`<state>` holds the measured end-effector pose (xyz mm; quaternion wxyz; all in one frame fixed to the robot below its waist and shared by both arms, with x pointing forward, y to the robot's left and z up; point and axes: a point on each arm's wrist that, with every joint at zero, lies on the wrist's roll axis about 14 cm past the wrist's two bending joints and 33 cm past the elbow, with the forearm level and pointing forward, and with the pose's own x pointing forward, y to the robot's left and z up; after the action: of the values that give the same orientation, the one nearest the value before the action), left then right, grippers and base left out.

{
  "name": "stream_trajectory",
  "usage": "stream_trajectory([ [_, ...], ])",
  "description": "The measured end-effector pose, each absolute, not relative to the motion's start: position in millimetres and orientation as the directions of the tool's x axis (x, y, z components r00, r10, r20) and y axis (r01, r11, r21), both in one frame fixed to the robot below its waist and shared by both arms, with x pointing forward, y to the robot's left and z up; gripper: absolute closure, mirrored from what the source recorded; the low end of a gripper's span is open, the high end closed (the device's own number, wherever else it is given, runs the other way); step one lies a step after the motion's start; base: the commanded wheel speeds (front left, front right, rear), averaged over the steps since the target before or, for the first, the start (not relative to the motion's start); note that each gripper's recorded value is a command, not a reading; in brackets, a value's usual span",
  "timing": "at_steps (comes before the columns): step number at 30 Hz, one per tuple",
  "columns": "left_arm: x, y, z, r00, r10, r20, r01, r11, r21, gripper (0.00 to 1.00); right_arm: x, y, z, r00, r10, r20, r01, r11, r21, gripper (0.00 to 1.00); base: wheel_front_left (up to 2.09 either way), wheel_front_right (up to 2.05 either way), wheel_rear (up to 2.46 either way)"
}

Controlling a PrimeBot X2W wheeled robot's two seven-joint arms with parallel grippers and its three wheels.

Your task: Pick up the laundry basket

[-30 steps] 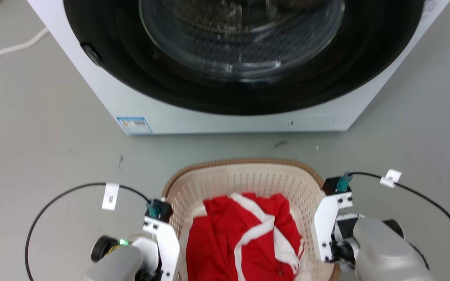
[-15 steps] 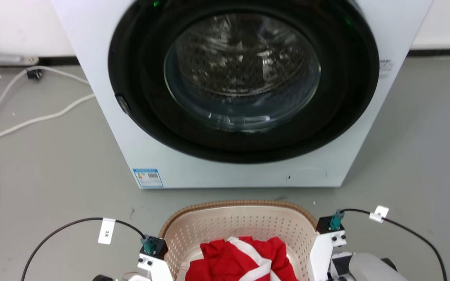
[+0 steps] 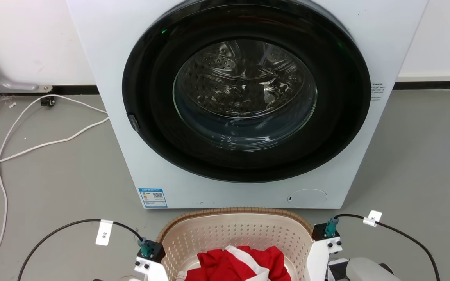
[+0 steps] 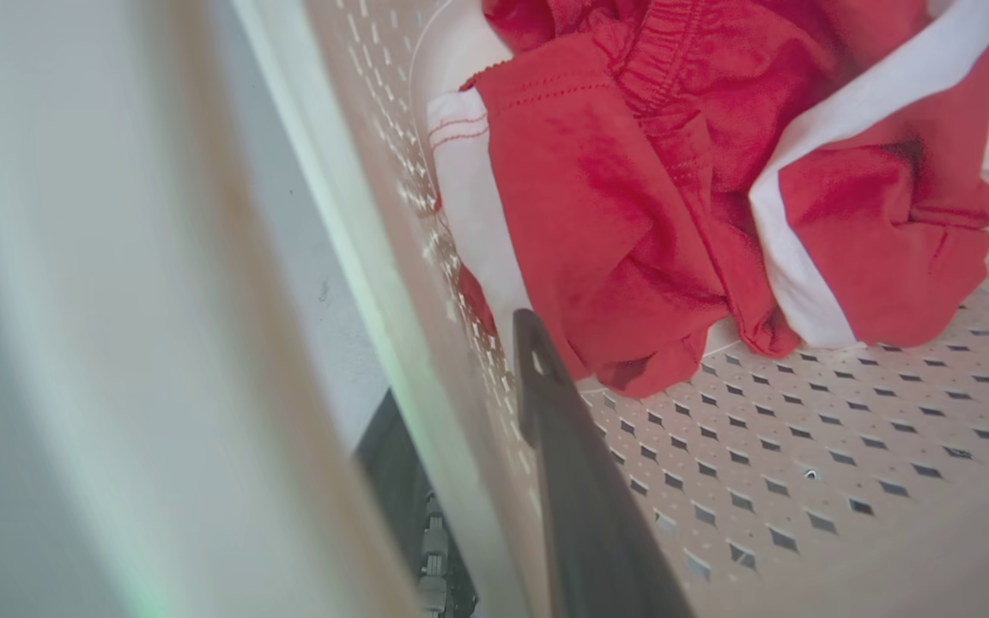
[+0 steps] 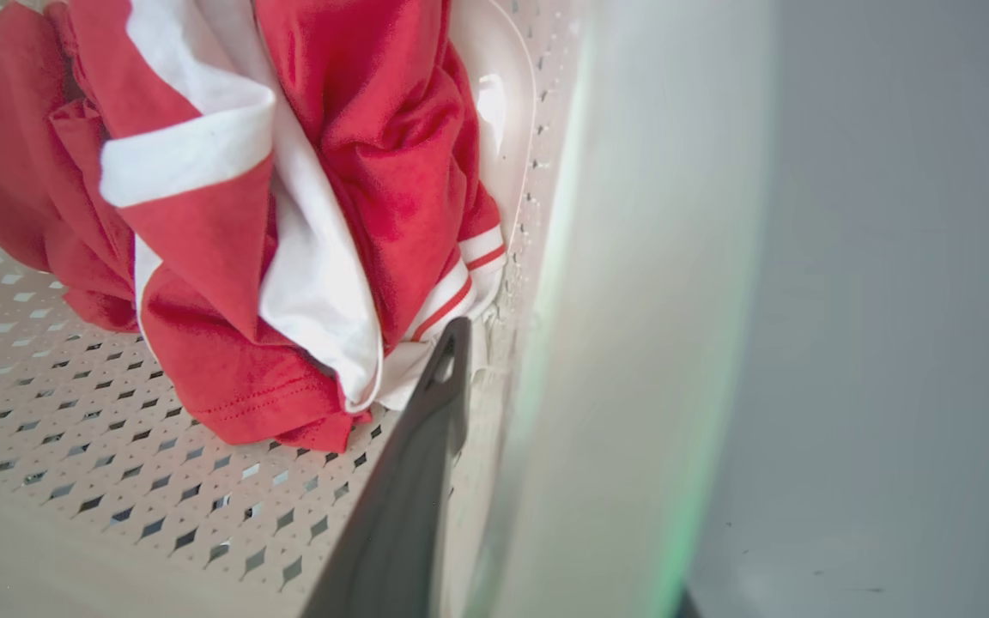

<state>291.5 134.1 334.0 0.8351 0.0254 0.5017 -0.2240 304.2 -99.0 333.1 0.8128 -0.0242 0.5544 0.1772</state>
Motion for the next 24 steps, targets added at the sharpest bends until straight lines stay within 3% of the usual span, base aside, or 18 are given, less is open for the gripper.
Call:
stream_trajectory([
  [24,287.5,128.3,339.0,0.366,-0.365,-0.856,0.417,0.887,-0.200,1.00,304.9,-104.1,337.4,0.328,0.247,-0.912,-0.325,0.936,0.137,1.00,0.00,0.00,0.00],
])
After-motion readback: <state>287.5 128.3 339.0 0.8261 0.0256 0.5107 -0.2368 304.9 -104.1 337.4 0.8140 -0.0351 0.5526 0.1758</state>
